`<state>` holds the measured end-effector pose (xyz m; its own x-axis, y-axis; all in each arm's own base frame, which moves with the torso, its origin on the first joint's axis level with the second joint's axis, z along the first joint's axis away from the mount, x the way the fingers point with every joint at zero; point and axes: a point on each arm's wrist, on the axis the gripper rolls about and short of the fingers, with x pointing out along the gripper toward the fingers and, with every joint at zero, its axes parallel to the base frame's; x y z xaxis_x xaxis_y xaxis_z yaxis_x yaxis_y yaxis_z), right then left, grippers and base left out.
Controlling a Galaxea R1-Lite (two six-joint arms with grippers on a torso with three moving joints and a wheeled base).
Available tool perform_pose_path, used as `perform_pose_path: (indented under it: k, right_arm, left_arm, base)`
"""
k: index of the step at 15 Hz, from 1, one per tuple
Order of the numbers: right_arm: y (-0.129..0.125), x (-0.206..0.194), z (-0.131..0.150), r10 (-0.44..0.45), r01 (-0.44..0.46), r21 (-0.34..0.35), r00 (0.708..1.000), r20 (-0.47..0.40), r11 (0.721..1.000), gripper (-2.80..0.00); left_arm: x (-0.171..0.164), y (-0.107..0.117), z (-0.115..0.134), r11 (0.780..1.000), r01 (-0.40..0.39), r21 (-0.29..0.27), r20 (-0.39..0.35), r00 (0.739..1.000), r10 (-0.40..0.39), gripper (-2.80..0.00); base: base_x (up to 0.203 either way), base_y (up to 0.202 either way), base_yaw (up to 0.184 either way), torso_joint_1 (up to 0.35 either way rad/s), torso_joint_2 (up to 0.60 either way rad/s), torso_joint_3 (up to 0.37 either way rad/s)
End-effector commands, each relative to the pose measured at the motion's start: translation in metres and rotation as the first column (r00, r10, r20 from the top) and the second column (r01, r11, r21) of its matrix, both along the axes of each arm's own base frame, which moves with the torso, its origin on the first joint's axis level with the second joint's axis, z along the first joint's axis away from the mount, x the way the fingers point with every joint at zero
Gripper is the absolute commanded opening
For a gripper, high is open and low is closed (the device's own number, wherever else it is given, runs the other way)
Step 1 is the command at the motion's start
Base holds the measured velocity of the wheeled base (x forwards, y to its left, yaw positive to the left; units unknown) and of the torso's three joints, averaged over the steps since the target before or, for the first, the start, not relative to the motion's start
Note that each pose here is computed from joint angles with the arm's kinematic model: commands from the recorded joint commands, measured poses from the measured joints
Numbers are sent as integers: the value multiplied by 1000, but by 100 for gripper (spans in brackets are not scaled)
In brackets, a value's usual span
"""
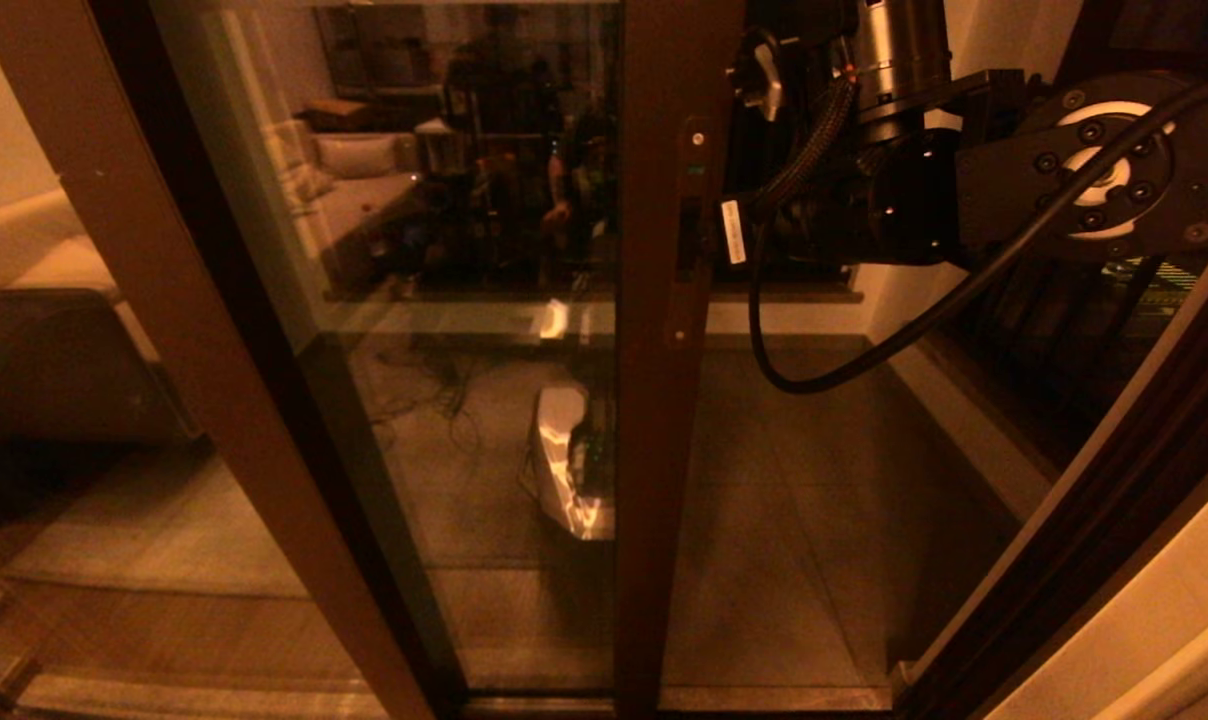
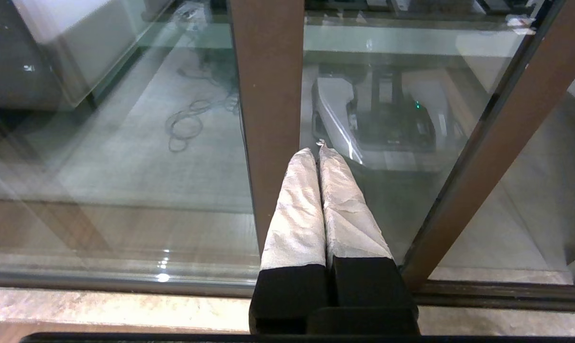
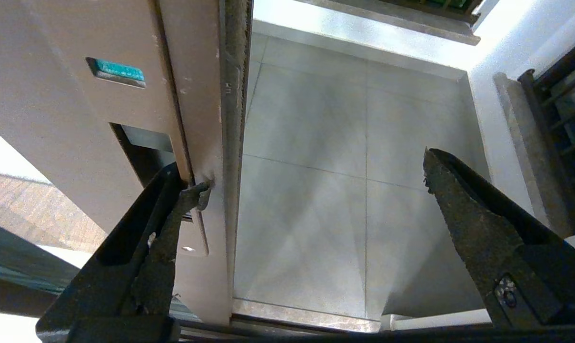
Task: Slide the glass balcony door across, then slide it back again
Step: Close the slid door
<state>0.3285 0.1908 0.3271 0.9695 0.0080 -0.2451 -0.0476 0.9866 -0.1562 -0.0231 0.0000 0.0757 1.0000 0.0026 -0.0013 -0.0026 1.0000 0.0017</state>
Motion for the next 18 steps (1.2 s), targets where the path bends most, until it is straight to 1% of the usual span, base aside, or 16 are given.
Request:
perform_pose_path:
  k: [1, 5, 12, 18]
  right_arm:
    - [-2, -1, 2, -9, 9, -1, 1000, 4, 1000, 0]
    - [-4, -2, 4, -11, 11, 0, 1000, 8, 1000, 0]
    - [-15, 3, 4, -38, 39, -22, 999, 9, 999, 0]
    - [-26, 4, 6, -64, 64, -27, 998, 10, 998, 0]
  left_arm:
    - [0, 0, 0, 1000, -1, 0, 1, 1000, 1, -280]
    - [0, 0, 0, 1000, -1, 0, 0, 1000, 1, -280]
    - [0, 0, 0, 1000, -1, 0, 1, 1000, 1, -280]
    - [0, 0, 0, 1000, -1, 0, 1, 1000, 1, -280]
  base:
    - [0, 0, 0, 0, 0, 0]
    - [0, 0, 0, 0, 0, 0]
    - [0, 0, 0, 0, 0, 0]
    - [0, 0, 0, 0, 0, 0]
